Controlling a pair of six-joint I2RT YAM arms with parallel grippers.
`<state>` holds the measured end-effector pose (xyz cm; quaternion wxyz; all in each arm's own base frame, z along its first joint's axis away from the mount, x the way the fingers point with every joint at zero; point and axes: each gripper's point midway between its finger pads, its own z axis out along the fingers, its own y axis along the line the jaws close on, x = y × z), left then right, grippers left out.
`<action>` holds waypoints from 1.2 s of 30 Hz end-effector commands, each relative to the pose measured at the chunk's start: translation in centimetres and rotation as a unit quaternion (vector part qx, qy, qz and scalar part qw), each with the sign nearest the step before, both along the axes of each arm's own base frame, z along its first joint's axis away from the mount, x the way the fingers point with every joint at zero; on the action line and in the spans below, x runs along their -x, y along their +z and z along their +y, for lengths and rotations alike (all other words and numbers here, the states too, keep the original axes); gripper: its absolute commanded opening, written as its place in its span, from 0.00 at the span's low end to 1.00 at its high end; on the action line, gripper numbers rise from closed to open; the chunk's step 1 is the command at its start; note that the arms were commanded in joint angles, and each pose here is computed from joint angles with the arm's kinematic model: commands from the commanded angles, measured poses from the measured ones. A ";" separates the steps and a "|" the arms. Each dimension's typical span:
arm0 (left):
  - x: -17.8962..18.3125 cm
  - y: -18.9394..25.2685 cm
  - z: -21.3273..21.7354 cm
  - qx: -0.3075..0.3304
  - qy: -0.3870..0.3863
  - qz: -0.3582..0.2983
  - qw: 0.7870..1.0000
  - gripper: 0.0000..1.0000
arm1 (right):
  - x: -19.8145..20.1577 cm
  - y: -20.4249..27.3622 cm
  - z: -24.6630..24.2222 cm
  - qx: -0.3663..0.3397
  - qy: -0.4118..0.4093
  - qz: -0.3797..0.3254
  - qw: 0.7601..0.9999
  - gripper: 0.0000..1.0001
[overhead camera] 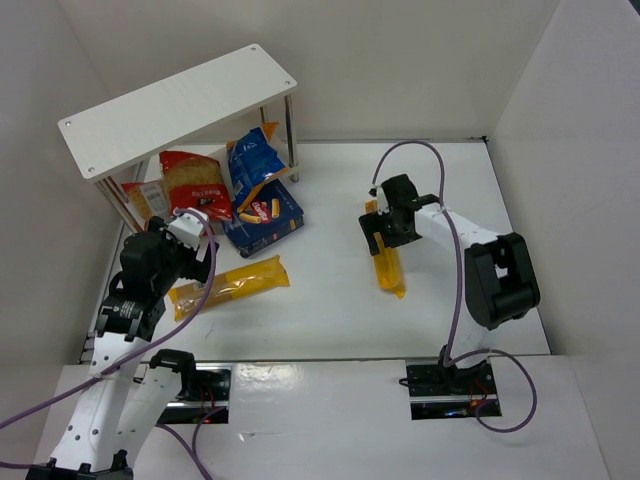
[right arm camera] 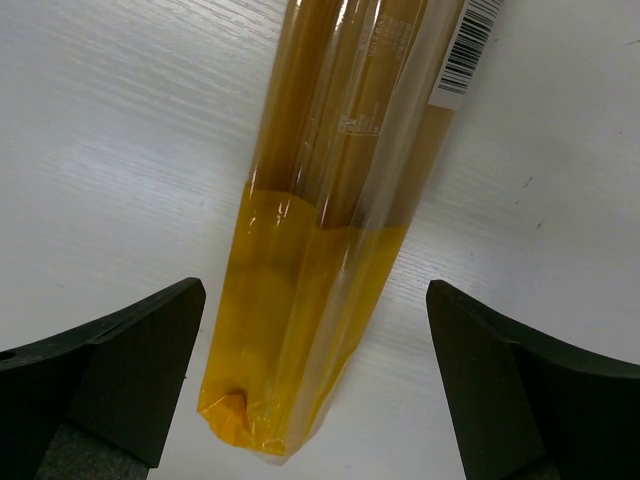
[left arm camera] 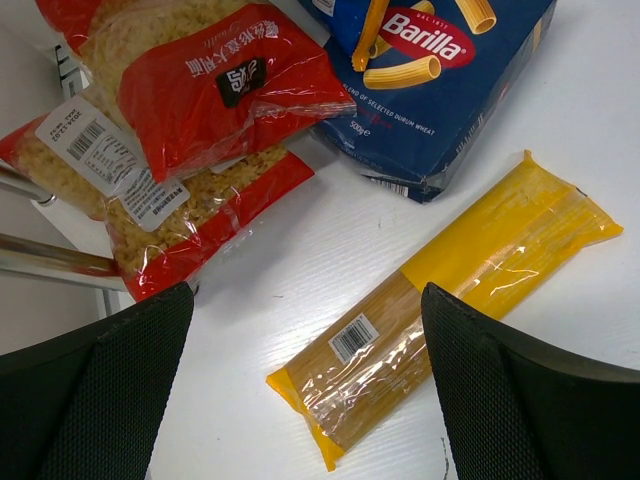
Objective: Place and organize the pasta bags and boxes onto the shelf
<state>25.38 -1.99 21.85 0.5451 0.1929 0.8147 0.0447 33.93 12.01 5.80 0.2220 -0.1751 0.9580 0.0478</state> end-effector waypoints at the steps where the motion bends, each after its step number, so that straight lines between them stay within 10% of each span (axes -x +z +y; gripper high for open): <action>1: -0.3 0.7 0.0 0.003 0.000 -0.016 1.000 1.00 | -2.5 0.0 0.4 0.001 -0.020 -0.028 0.999 1.00; 15: -0.3 0.7 0.0 0.003 0.000 -0.016 1.000 1.00 | -2.3 -4.4 0.6 0.013 -0.021 0.026 0.999 0.92; 17: -0.3 0.7 0.0 0.003 0.000 -0.016 1.000 1.00 | -2.3 -4.4 0.6 0.013 -0.021 0.026 0.999 0.59; 19: -0.3 0.7 0.0 0.003 0.000 -0.016 1.000 1.00 | -2.1 -4.6 0.5 0.018 -0.016 0.034 0.999 0.00; 36: -1.2 -0.2 -0.6 0.005 -0.014 0.019 1.000 1.00 | -2.1 11.8 9.3 -0.172 0.208 -0.070 0.960 0.00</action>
